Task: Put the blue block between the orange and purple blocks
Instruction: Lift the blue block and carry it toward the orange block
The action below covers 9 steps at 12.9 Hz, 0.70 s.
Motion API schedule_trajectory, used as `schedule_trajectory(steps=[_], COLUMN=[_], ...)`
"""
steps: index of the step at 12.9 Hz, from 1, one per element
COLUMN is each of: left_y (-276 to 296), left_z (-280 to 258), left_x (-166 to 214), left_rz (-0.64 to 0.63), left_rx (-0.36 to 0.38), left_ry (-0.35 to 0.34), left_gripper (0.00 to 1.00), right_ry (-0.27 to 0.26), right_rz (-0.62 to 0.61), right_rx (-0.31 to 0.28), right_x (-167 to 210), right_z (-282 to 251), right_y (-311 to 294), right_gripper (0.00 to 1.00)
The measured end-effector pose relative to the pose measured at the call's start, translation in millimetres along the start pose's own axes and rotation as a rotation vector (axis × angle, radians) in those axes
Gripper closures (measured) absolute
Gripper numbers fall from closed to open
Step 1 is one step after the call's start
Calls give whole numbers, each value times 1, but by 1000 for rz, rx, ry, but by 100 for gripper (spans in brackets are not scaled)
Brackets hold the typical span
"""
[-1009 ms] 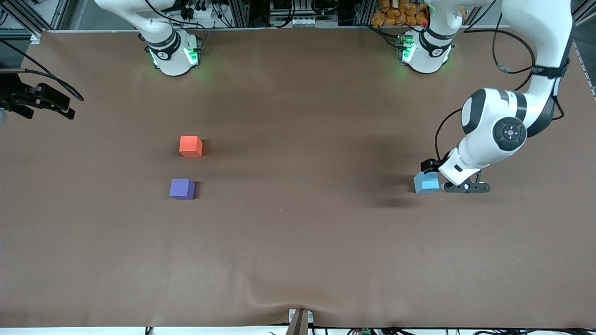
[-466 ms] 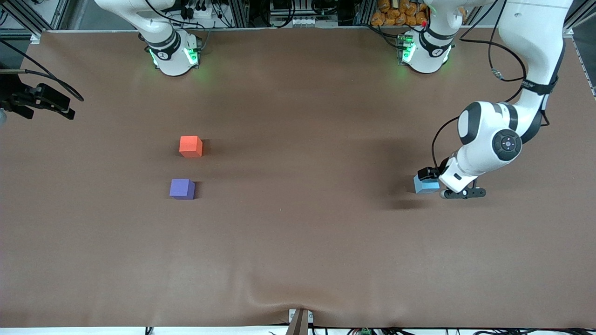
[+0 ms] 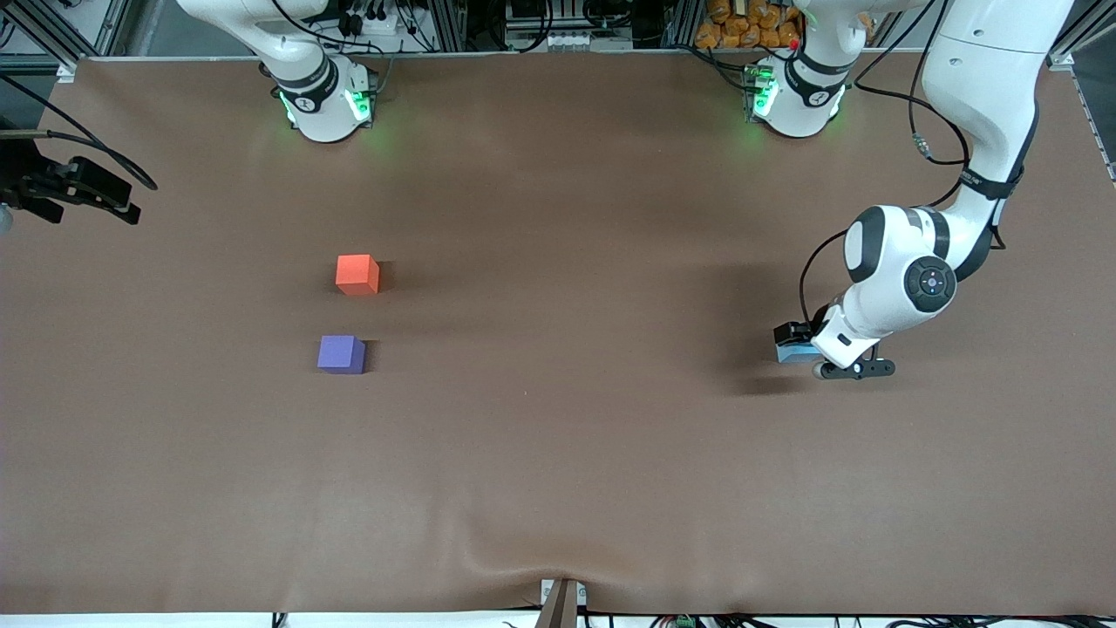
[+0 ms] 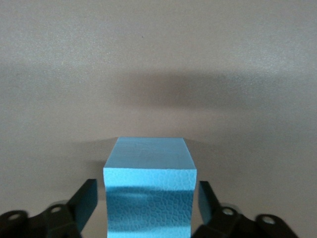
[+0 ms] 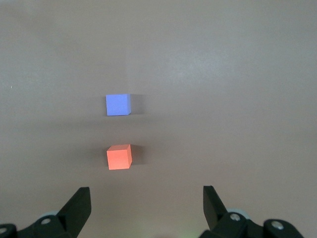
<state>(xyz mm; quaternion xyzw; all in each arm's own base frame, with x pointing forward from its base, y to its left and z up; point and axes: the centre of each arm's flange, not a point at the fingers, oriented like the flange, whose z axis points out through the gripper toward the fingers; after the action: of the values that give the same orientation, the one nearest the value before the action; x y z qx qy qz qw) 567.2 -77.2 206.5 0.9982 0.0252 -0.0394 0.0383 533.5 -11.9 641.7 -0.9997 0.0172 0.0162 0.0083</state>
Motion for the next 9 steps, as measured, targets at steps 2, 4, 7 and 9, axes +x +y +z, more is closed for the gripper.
schedule_trajectory(steps=[2, 4, 7, 9], left_y=[10, 41, 131, 211], left_z=[-1, -8, -34, -70], left_x=[-1, -2, -10, -20], left_rz=[19, 73, 219, 330], left_rx=[-3, -14, -39, -50], left_ry=[3, 14, 23, 32], left_gripper=[41, 44, 44, 44], right_ry=[-1, -1, -2, -2], right_rz=[0, 0, 0, 1], right_rx=[0, 0, 0, 0], right_x=[0, 0, 0, 0], right_z=[0, 0, 1, 1], right_y=[0, 0, 0, 0], right_gripper=[0, 0, 0, 0])
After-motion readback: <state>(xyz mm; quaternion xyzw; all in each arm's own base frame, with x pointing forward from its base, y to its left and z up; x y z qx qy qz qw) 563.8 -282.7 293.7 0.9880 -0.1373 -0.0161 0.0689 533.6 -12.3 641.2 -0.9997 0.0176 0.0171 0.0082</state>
